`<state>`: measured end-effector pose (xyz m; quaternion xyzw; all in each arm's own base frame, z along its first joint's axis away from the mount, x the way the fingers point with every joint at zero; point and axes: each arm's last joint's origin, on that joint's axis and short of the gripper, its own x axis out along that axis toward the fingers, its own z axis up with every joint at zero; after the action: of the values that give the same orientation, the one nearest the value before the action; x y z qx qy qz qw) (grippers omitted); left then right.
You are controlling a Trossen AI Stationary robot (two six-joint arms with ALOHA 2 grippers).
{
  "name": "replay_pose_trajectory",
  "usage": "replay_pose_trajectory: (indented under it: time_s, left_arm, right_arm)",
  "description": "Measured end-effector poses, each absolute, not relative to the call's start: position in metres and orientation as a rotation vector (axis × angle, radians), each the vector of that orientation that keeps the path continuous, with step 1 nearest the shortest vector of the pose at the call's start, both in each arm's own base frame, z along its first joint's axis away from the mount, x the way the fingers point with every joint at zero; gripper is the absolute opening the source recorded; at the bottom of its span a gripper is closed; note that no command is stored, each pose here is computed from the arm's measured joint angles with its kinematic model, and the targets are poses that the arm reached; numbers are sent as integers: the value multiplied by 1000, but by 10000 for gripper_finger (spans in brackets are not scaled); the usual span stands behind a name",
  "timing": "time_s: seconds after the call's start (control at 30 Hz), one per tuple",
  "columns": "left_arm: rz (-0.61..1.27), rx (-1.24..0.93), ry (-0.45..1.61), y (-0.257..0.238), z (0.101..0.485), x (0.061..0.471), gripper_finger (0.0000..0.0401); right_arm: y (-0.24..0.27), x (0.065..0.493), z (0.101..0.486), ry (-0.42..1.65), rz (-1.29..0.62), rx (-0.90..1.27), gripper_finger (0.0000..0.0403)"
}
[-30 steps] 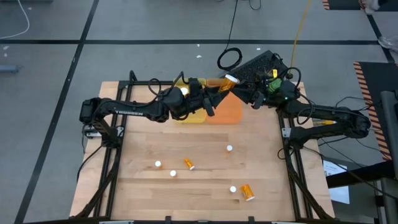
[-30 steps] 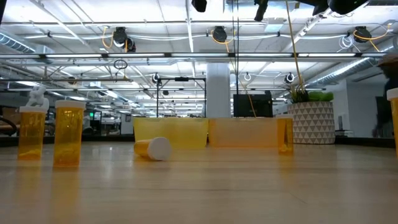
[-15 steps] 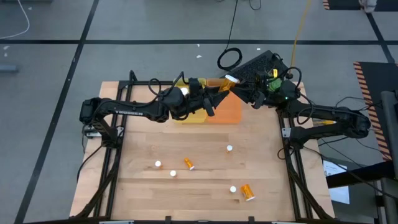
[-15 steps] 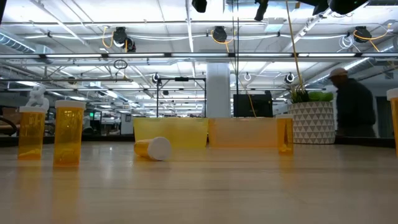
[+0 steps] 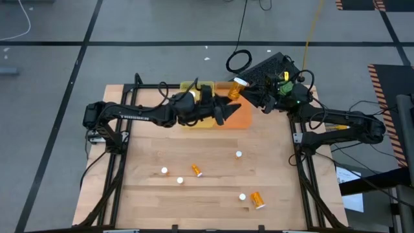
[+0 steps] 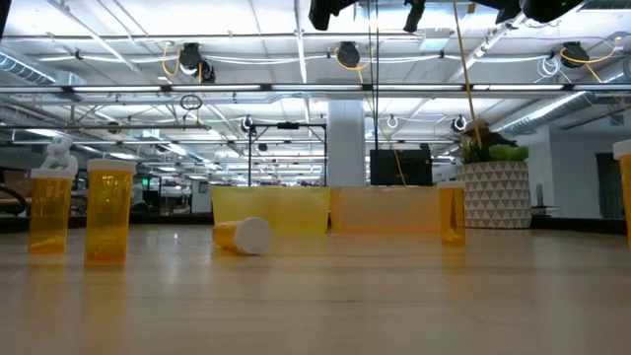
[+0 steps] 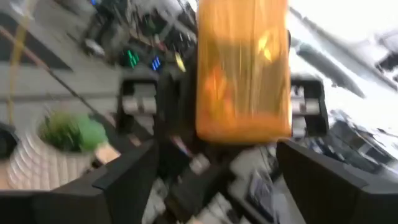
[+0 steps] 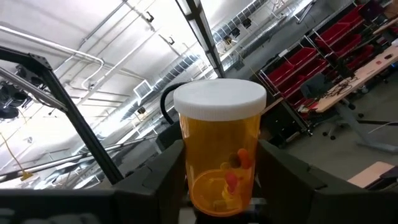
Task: Pick and place medicine bottles into bin by pill shape (circle, oval)
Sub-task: Put the large orange capsule bottle into the yellow bin
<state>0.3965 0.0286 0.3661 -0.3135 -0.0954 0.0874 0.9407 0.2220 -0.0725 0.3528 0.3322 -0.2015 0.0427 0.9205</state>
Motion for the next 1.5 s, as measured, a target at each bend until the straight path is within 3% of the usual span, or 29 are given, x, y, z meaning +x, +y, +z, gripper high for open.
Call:
replay_pose_trajectory:
  time_s: [0.27,0.47,0.63,0.83,1.03,1.2,1.5]
  left_arm:
    - [89,-720,64,26,384,357,354]
    - [121,-722,43,35,420,307,333]
    - [187,-638,103,43,453,288,300]
    - [219,-520,154,54,492,303,287]
    - [200,-400,259,61,507,334,336]
    - [149,-379,301,67,497,362,367]
    - [140,-346,362,72,482,375,355]
  right_arm:
    - [-81,217,353,-369,154,643,174]
    - [-82,217,350,-320,187,562,173]
    - [-82,220,345,-261,186,487,173]
    - [-81,222,340,-222,173,430,173]
    - [-81,222,339,-215,152,392,173]
    - [-82,223,336,-191,140,368,173]
    - [-82,223,334,-174,131,345,173]
